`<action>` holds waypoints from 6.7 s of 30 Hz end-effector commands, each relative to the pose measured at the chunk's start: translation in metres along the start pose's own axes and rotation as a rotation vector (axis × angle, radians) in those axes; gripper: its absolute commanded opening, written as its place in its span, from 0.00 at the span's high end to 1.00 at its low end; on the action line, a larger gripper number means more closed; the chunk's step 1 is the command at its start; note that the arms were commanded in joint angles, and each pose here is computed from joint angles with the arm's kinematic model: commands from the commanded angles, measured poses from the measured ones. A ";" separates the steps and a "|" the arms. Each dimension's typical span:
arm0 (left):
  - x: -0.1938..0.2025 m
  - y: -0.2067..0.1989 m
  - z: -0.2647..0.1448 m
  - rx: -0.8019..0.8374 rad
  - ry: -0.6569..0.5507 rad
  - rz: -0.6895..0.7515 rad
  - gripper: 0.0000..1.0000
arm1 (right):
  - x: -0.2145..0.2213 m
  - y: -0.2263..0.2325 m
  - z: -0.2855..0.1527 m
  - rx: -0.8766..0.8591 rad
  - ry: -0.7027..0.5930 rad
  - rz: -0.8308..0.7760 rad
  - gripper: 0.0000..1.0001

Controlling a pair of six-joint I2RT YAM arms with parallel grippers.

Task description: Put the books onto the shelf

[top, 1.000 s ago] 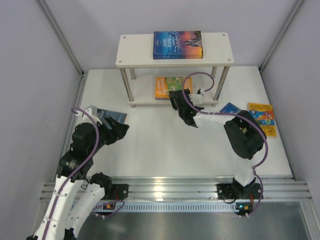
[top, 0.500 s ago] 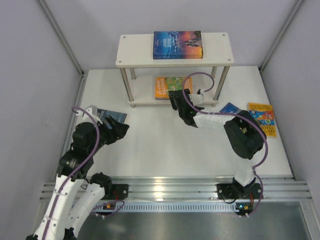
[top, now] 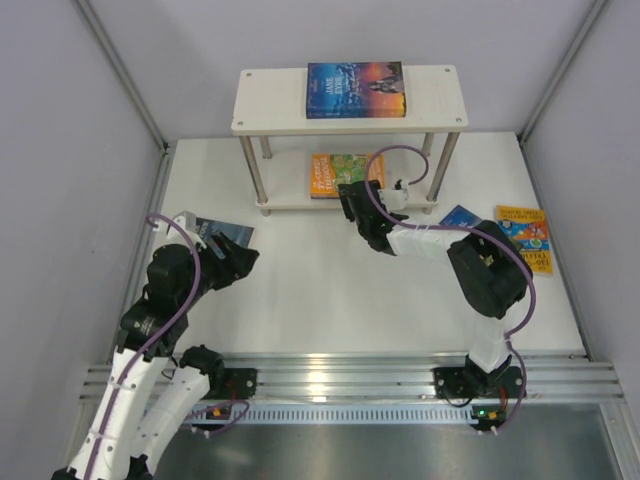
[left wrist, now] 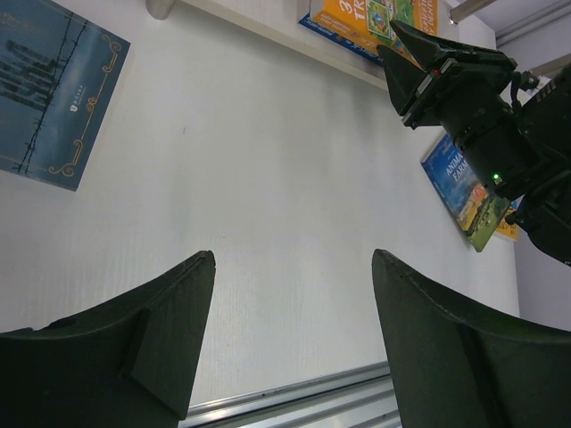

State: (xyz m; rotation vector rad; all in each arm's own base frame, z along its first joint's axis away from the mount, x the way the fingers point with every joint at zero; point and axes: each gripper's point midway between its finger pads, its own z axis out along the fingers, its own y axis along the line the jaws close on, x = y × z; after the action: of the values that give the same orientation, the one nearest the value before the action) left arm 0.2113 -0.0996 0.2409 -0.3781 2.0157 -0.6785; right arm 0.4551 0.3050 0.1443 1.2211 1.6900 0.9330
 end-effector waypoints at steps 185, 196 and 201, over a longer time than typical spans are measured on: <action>0.066 0.075 0.154 -0.334 0.414 0.043 0.45 | 0.039 -0.121 -0.215 -0.026 0.483 -0.437 0.34; 0.172 0.090 0.149 -0.280 0.632 0.112 0.49 | 0.056 -0.163 -0.185 0.089 0.430 -0.570 0.29; 0.203 0.074 0.132 -0.194 0.686 0.041 0.53 | 0.049 -0.144 -0.160 -0.054 0.499 -0.643 0.29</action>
State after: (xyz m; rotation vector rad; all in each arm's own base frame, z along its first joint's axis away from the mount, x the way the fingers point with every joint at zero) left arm 0.2599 -0.1760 0.0246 -0.2306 2.6452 -0.5713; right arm 0.2229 0.2875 0.0403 0.4949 2.3236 0.7751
